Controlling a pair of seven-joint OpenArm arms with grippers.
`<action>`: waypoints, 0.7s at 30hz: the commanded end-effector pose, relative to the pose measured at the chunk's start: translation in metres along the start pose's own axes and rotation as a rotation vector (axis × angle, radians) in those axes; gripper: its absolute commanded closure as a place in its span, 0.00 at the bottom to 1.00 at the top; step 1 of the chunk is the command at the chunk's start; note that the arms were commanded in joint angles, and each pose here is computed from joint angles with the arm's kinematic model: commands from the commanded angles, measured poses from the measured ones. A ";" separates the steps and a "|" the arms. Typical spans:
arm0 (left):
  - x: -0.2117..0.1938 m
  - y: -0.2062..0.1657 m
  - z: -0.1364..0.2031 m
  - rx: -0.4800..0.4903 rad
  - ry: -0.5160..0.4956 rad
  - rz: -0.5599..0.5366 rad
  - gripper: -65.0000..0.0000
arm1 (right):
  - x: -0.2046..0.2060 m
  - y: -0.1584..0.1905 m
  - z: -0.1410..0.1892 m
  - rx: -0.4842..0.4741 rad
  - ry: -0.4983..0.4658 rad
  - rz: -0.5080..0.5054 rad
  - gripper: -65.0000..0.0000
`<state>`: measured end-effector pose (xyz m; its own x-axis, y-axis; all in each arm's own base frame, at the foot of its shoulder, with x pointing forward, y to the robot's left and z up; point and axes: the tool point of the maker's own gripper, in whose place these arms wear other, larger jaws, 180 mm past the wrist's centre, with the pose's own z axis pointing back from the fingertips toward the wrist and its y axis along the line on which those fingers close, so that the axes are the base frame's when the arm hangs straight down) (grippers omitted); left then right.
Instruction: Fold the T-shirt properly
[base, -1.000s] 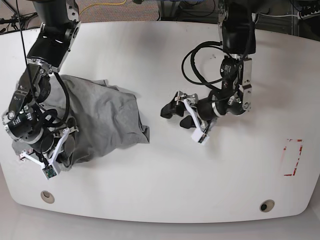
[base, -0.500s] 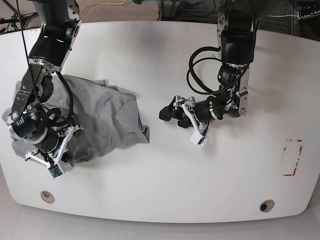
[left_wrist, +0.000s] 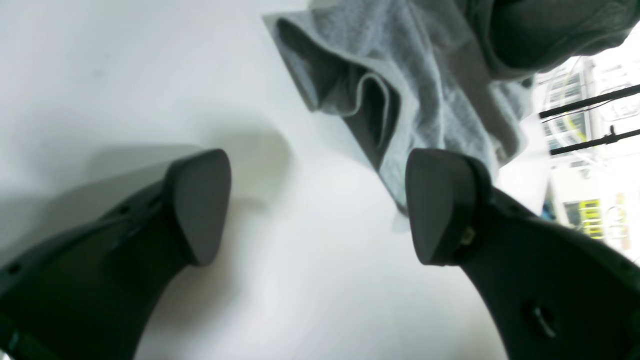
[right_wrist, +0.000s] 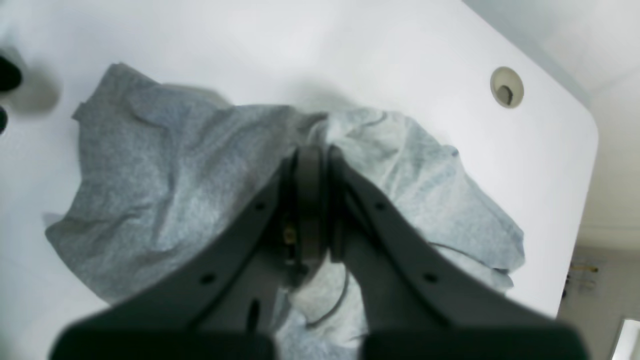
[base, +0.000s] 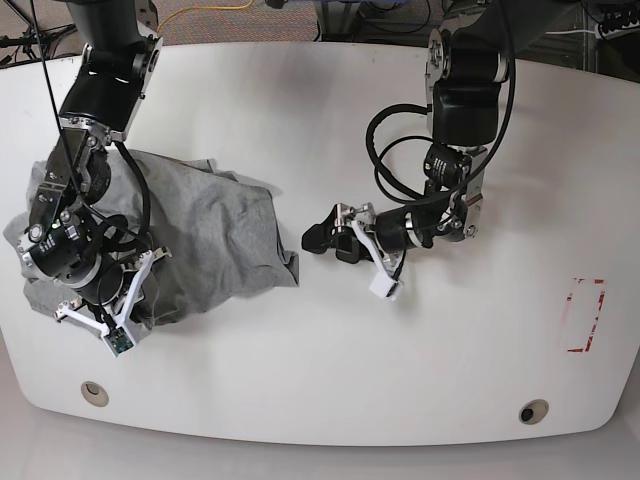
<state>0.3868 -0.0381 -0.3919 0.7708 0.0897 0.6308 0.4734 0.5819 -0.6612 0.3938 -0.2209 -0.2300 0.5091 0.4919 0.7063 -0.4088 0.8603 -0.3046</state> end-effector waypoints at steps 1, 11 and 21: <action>0.008 -0.012 -0.012 -0.017 0.011 -0.007 0.22 | 0.016 -0.014 0.009 -0.042 -0.058 0.006 1.00; 0.017 -0.021 -0.025 -0.015 0.004 0.023 0.25 | 0.011 -0.015 0.009 -0.044 -0.042 0.008 1.00; 0.025 -0.022 -0.026 -0.004 -0.032 0.030 0.26 | 0.012 -0.016 0.009 -0.044 -0.043 0.005 1.00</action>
<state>0.3941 -0.0664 -0.3908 0.8025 0.1195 0.5846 0.4188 0.5849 -0.6946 0.3916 -0.2278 -0.2327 0.5238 0.4891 0.6974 -0.3933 0.8651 -0.3113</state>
